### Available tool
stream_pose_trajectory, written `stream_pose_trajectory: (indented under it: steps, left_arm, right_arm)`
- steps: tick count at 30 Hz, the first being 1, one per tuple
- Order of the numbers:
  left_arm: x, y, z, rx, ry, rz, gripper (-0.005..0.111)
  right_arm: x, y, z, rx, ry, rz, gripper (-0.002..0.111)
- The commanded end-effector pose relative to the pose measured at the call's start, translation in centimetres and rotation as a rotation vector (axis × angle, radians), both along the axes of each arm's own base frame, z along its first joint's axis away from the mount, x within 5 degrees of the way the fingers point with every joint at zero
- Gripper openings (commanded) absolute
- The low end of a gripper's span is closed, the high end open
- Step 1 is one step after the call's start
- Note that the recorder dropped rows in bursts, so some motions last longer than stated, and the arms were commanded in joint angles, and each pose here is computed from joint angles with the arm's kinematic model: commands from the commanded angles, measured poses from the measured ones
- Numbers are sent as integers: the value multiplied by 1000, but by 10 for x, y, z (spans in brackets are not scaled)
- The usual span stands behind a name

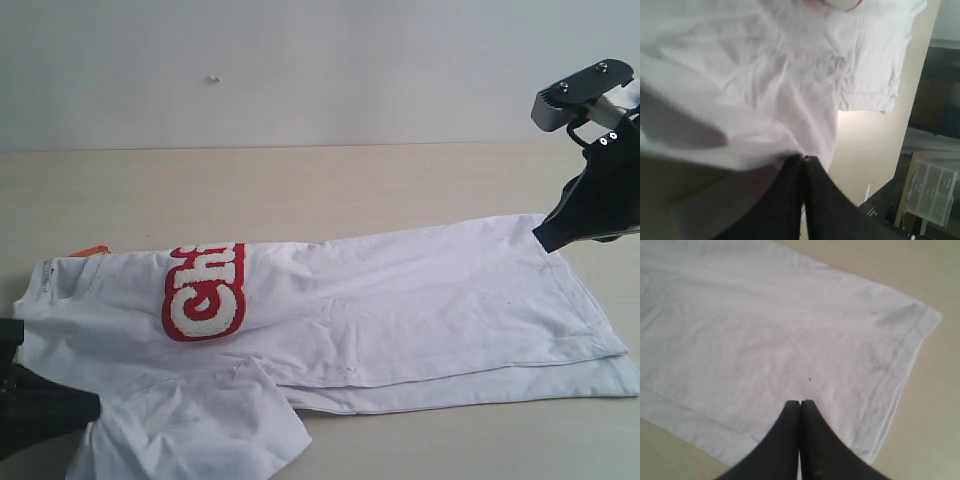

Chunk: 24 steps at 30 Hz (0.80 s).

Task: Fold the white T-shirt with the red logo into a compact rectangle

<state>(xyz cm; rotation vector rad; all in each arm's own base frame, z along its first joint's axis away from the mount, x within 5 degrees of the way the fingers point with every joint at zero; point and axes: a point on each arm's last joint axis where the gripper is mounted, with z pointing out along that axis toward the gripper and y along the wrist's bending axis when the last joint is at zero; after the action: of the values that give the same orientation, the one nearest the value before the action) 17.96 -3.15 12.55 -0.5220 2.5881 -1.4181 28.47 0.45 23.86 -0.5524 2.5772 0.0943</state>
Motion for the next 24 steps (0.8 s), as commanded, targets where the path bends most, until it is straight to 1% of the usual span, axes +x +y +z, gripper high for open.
stream_pose_trajectory:
  steps: [1, 3, 5, 6, 8, 9, 10, 11, 12, 13, 14, 16, 21, 24]
  left_arm:
    - [25, 4, 14, -83, -42, 141, 0]
    - [39, 9, 20, -94, -73, 225, 0]
    - [49, 16, 20, -34, -88, 279, 0]
    - [52, 17, 18, -21, -86, 284, 0]
    - [61, 20, 13, -16, -81, 280, 10]
    - [69, 22, 7, -27, -63, 301, 28]
    - [72, 23, 4, -31, -56, 309, 37]
    - [79, 25, -2, -32, -54, 319, 60]
    - [85, 27, -5, -33, -49, 319, 68]
    - [90, 27, -7, -57, -49, 310, 71]
    - [95, 26, -6, -93, -59, 289, 70]
    - [96, 24, -4, -117, -69, 224, 68]
    - [88, 28, 1, -166, -25, 150, 65]
    - [78, 40, 13, -174, -58, 80, 62]
  right_arm:
    - [-1, 0, 3, 2, -14, -3, 0]
    - [-1, 0, 3, 2, -14, -3, 0]
    - [-1, 0, 3, 2, -14, -3, 0]
    - [-1, 0, 3, 2, -14, -3, 0]
    - [-1, 0, 3, 2, -14, -3, 0]
    - [-1, 0, 3, 2, -14, -3, 0]
    - [-1, 0, 3, 2, -14, -3, 0]
    - [-1, 0, 3, 2, -14, -3, 0]
    - [-1, 0, 2, 3, -12, -2, 0]
    - [-1, 0, 2, 3, -12, -2, 0]
    - [-1, 0, 2, 3, -12, -2, 0]
    - [-1, 0, 2, 3, -12, -2, 0]
    - [-1, 0, 2, 3, -10, -2, 0]
    - [-1, 0, 2, 11, -7, -4, 0]
